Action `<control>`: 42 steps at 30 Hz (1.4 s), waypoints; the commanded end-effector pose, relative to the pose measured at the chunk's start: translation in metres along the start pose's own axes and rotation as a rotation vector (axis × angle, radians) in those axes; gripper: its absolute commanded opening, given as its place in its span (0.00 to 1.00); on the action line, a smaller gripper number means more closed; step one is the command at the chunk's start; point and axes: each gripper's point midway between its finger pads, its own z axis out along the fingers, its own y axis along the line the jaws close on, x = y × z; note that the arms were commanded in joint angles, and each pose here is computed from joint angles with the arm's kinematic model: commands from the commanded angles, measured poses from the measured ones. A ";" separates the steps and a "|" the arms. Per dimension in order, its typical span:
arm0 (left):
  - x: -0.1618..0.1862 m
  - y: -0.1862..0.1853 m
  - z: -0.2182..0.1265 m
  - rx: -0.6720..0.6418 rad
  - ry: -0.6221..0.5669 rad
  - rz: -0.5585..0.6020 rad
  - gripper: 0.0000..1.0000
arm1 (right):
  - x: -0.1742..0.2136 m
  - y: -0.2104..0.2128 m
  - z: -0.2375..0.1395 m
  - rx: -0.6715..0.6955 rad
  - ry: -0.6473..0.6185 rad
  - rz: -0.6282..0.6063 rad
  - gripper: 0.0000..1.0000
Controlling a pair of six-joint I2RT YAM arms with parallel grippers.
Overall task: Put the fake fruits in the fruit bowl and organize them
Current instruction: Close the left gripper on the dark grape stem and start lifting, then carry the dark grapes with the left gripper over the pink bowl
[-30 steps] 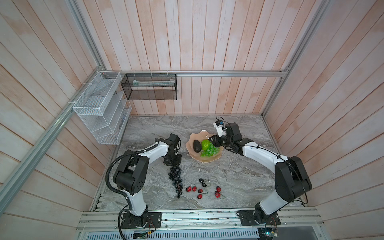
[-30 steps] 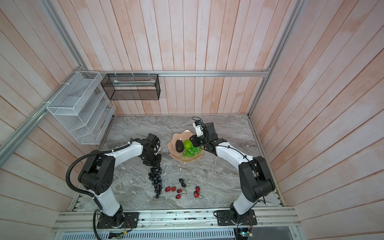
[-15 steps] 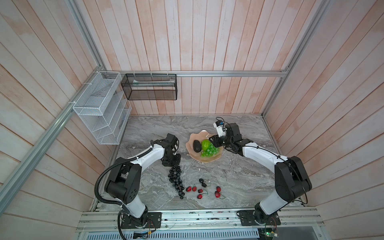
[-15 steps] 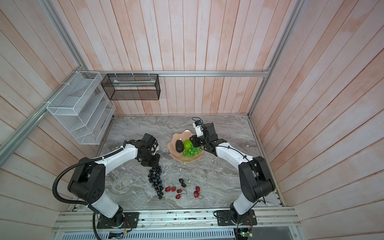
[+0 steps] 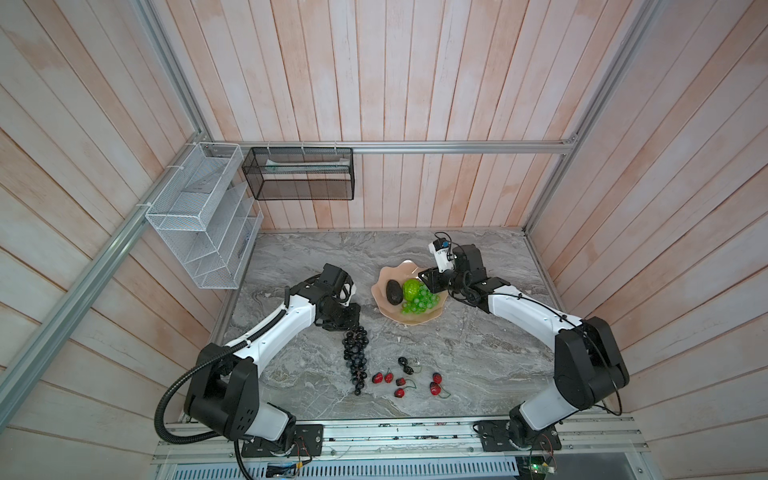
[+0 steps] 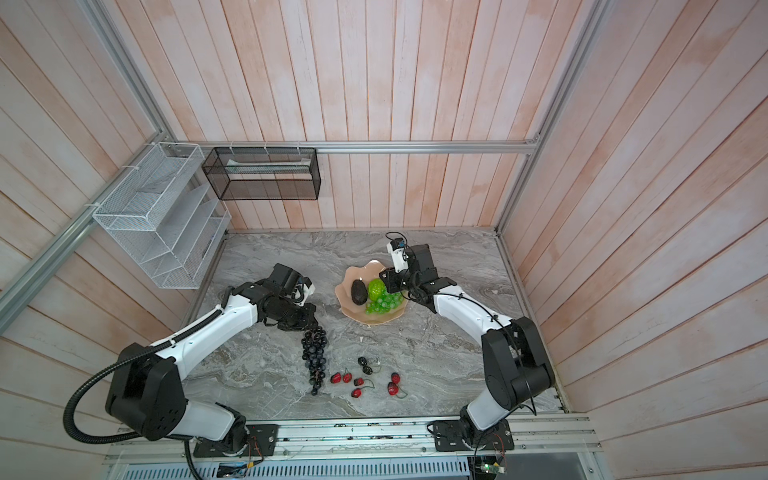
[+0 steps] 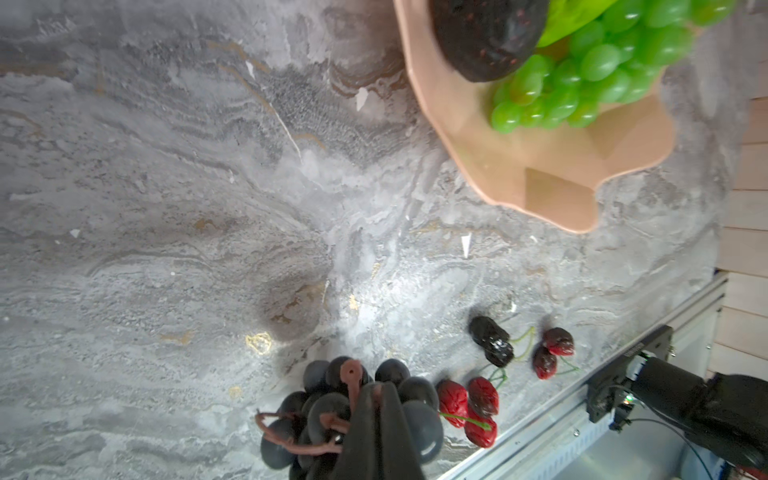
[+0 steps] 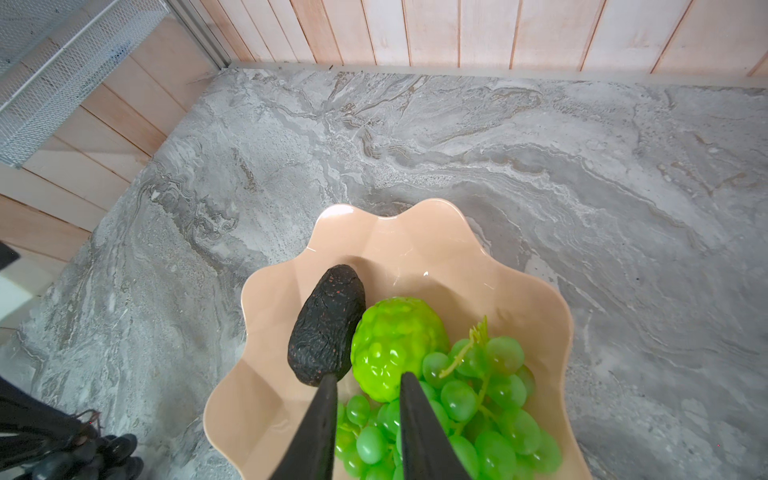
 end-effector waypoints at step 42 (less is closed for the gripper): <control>-0.131 -0.220 -0.023 0.803 -0.135 0.204 0.00 | -0.034 -0.029 -0.082 0.032 -0.173 0.080 0.28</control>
